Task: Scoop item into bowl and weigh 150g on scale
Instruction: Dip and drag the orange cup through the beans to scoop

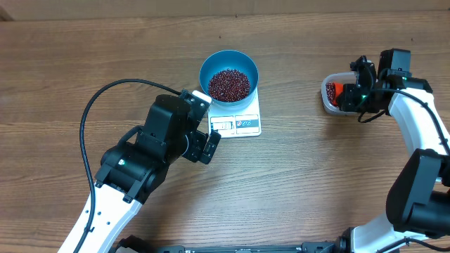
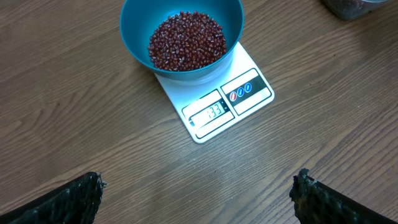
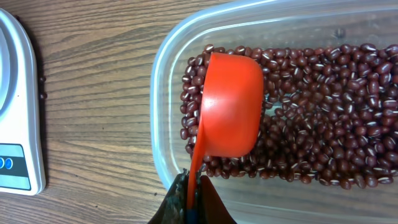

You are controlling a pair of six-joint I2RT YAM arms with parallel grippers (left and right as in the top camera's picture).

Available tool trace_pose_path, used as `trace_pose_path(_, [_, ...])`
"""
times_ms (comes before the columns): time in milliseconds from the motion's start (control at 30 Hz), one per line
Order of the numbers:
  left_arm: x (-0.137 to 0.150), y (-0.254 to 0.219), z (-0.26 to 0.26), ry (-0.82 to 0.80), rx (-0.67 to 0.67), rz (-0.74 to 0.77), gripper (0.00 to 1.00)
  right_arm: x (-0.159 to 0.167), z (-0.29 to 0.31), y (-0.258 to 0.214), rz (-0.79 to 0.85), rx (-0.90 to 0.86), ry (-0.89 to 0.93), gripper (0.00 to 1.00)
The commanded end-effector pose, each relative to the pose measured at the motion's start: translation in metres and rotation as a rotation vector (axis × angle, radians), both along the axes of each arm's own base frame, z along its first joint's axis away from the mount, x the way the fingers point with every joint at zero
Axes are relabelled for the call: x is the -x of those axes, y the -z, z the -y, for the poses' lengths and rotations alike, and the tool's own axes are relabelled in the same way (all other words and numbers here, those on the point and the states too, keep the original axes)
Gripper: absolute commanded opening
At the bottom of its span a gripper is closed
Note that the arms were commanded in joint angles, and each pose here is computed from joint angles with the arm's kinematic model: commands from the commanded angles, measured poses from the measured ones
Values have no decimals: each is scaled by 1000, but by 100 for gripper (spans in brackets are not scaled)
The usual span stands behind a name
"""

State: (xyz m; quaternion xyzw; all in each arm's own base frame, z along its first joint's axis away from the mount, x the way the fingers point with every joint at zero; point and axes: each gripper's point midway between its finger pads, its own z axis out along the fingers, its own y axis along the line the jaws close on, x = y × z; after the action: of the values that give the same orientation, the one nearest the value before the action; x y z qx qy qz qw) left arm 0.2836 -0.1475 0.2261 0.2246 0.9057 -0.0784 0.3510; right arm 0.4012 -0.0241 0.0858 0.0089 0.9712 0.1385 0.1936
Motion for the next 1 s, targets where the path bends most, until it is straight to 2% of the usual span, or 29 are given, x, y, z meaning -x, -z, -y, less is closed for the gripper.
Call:
trace_pose_path(0, [-1, -9, 1, 15, 12, 22, 100, 4, 0, 11, -22, -58, -6, 4])
trace_pose_path(367, [-1, -9, 1, 15, 11, 22, 99, 4, 10, 32, -55, -176, 32, 4])
trace_pose_path(600, [-1, -9, 1, 15, 11, 21, 99, 6, 22, 32, -53, -205, 68, 4])
trace_pose_path(967, [0, -8, 1, 15, 11, 21, 100, -3, 7, 18, 12, -314, 25, 4])
